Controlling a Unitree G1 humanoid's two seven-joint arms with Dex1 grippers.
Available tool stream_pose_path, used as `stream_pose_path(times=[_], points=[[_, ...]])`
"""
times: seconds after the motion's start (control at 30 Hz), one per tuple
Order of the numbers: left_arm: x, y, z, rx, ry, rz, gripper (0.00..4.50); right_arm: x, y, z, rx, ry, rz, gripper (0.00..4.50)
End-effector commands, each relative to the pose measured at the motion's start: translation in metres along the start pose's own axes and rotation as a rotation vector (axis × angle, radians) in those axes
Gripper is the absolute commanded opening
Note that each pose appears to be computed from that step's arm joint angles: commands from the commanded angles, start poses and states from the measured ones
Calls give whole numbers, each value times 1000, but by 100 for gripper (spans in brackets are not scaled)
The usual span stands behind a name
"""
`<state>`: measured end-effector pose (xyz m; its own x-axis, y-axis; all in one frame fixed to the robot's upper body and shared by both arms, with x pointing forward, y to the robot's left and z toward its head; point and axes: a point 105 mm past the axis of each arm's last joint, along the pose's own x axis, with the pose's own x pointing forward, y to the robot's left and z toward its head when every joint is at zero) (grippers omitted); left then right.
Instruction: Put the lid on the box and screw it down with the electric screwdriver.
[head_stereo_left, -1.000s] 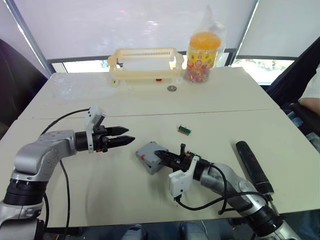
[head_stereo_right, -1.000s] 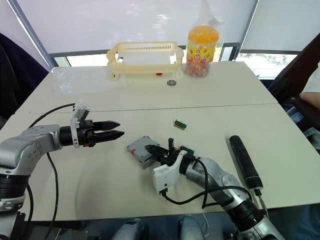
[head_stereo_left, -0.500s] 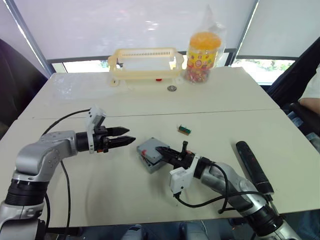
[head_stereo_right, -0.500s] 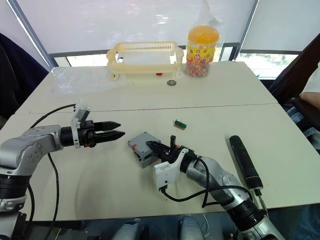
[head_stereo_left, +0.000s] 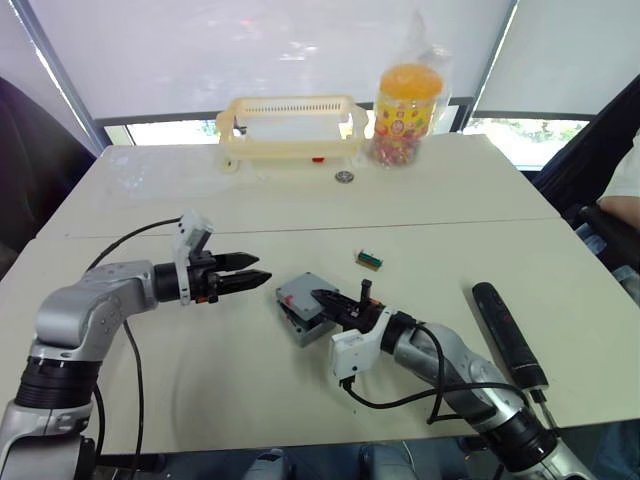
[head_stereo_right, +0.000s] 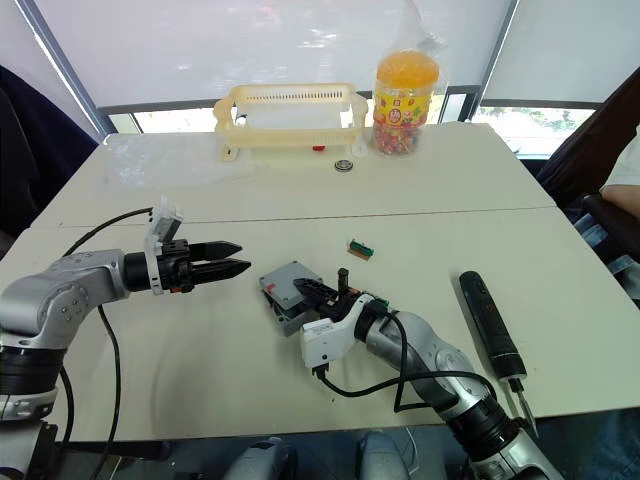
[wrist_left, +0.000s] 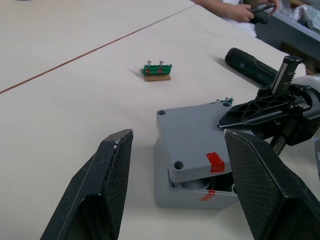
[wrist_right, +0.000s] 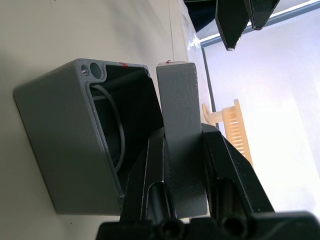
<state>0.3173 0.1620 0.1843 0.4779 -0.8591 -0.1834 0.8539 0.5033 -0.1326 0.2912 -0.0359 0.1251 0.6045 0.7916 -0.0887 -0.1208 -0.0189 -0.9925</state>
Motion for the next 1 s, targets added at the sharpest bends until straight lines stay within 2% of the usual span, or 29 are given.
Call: stream_pose_path(times=[0.03, 0.43, 0.73, 1.0], points=[[-2, 1, 13, 49, -31, 6, 296, -2, -5, 7, -11, -20, -21, 24], [11, 1, 17, 71, -40, -35, 296, -1, 1, 9, -17, -29, 14, 24], [23, 2, 13, 102, -6, -85, 296, 4, 5, 10, -21, -20, 55, 24], [41, 1, 1, 192, 94, -185, 296, 1, 7, 12, -13, -21, 64, 24]])
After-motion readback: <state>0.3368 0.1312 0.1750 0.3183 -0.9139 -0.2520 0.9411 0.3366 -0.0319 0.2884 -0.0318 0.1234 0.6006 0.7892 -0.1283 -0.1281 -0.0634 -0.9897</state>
